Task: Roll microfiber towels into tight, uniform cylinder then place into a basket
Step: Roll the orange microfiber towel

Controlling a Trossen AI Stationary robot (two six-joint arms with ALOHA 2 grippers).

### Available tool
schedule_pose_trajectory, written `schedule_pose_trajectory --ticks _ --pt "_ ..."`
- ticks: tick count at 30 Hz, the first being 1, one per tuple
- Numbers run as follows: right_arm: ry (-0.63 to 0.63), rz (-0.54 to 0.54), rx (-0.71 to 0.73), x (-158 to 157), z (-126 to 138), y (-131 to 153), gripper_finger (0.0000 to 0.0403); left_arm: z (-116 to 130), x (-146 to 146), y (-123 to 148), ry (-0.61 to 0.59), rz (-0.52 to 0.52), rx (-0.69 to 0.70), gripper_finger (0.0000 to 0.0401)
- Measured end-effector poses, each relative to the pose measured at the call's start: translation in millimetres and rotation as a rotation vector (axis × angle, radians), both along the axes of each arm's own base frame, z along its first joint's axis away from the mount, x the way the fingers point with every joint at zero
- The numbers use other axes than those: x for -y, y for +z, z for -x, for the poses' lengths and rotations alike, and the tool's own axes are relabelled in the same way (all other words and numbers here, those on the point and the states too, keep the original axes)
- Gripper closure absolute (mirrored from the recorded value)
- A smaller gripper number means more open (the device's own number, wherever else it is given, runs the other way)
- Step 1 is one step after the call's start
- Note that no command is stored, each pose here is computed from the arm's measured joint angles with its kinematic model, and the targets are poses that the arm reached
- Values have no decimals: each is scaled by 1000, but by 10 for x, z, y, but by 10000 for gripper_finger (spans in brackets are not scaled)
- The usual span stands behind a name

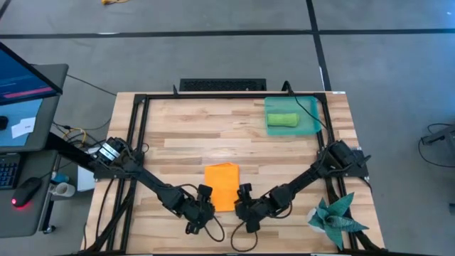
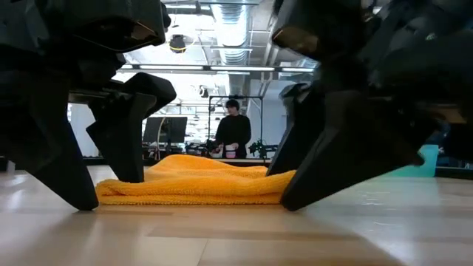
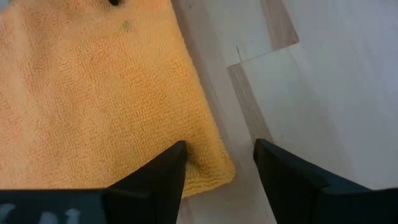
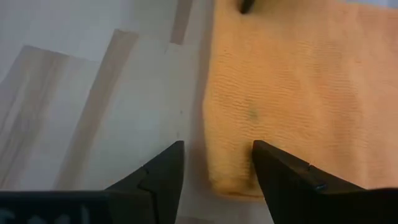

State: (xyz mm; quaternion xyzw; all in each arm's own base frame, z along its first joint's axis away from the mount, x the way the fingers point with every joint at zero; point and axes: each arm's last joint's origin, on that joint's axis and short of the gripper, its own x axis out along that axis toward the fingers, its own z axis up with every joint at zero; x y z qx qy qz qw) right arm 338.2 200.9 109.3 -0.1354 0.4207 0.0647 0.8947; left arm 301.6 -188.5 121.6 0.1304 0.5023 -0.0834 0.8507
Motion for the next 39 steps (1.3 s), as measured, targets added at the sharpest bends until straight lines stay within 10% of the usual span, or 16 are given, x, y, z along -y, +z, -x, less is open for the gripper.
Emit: schedule_pose_trajectory --ticks 12,23,39 --pt "-85 -31 -56 158 -41 -23 206 -26 -94 -17 10 -22 -28 214" --pt "-123 -18 -71 215 -43 -39 306 -59 -226 -32 59 -40 -59 222" --pt "-91 -99 -98 177 -65 20 382 -46 -248 22 180 48 -64 393"
